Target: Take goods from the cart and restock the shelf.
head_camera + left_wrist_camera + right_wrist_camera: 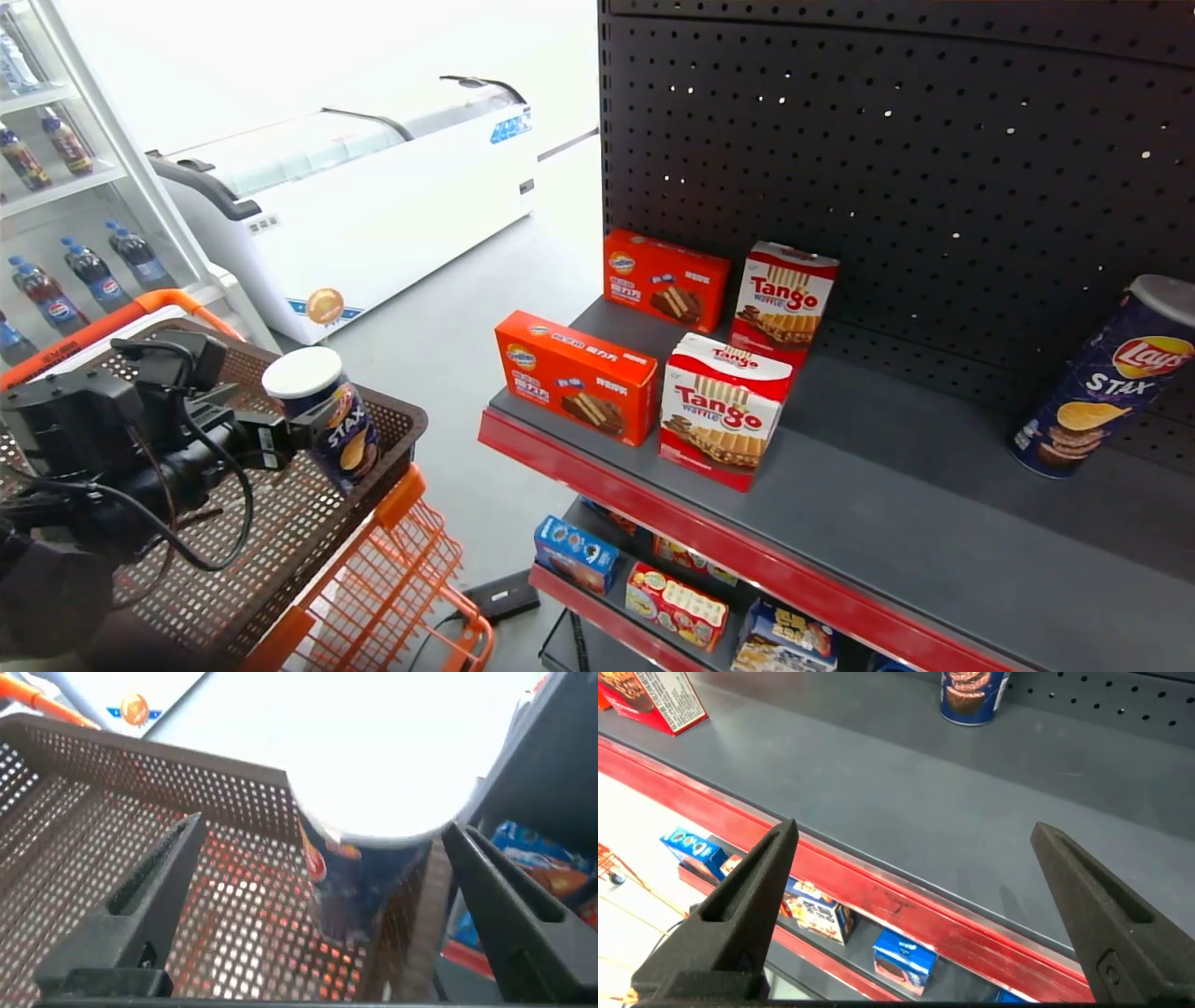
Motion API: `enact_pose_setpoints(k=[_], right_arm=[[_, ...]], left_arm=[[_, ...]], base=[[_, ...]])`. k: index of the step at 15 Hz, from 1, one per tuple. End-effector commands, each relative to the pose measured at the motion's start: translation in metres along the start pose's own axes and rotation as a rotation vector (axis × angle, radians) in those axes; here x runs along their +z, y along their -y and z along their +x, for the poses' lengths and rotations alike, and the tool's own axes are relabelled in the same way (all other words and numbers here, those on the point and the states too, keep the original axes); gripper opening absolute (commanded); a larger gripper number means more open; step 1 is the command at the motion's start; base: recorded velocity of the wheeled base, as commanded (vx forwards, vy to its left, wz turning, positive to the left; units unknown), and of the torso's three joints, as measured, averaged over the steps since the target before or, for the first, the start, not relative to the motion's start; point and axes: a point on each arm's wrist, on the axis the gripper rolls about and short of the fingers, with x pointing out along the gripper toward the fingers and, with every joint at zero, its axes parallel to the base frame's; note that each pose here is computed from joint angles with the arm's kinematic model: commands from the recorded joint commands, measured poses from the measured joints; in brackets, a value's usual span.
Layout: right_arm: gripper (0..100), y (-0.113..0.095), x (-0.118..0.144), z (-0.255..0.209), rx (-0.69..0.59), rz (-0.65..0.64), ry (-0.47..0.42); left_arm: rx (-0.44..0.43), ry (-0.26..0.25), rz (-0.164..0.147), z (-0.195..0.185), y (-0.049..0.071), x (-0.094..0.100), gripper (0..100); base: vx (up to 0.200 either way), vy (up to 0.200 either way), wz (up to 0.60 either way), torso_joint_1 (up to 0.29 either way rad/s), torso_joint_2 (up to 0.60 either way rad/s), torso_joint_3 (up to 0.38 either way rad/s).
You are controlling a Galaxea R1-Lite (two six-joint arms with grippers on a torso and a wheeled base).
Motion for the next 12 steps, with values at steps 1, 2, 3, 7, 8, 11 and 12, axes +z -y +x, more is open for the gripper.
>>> enact_pose_setpoints(k=[1, 2, 3, 7, 8, 11, 12], right_arm=[[100, 0.000, 0.000, 0.000, 0.000, 0.000, -0.002], [100, 0.000, 0.000, 0.000, 0.000, 0.000, -0.001], [100, 0.000, 0.000, 0.000, 0.000, 0.000, -0.001], [100, 0.000, 0.000, 0.000, 0.002, 0.000, -0.001], [100, 0.000, 0.000, 0.000, 0.000, 0.000, -0.002], [100, 0.000, 0.000, 0.000, 0.002, 0.000, -0.001], [100, 0.000, 0.000, 0.000, 0.000, 0.000, 0.001]], left_arm=[[-0.022, -0.046, -0.007, 0.030, 0.004, -0.030, 100], [-0.032, -0.030, -0.004, 0.037, 0.008, -0.036, 100], [-0.034, -0.020, -0.002, 0.043, 0.008, -0.040, 100], [-0.043, -0.003, 0.001, 0.069, 0.010, -0.048, 100], [-0.046, 0.005, 0.000, 0.074, 0.011, -0.049, 100], [-0.047, 0.031, 0.001, 0.092, 0.011, -0.052, 100], [-0.045, 0.048, 0.005, 0.096, 0.010, -0.048, 0]], base=[[0.000, 0.000, 0.00, 0.000, 0.00, 0.000], [0.000, 0.000, 0.00, 0.000, 0.00, 0.000], [0.000, 0.000, 0.00, 0.000, 0.00, 0.000], [0.000, 0.000, 0.00, 0.000, 0.00, 0.000], [0.000, 0.000, 0.00, 0.000, 0.00, 0.000], [0.000, 0.000, 0.00, 0.000, 0.00, 0.000], [0.000, 0.000, 0.00, 0.000, 0.00, 0.000]])
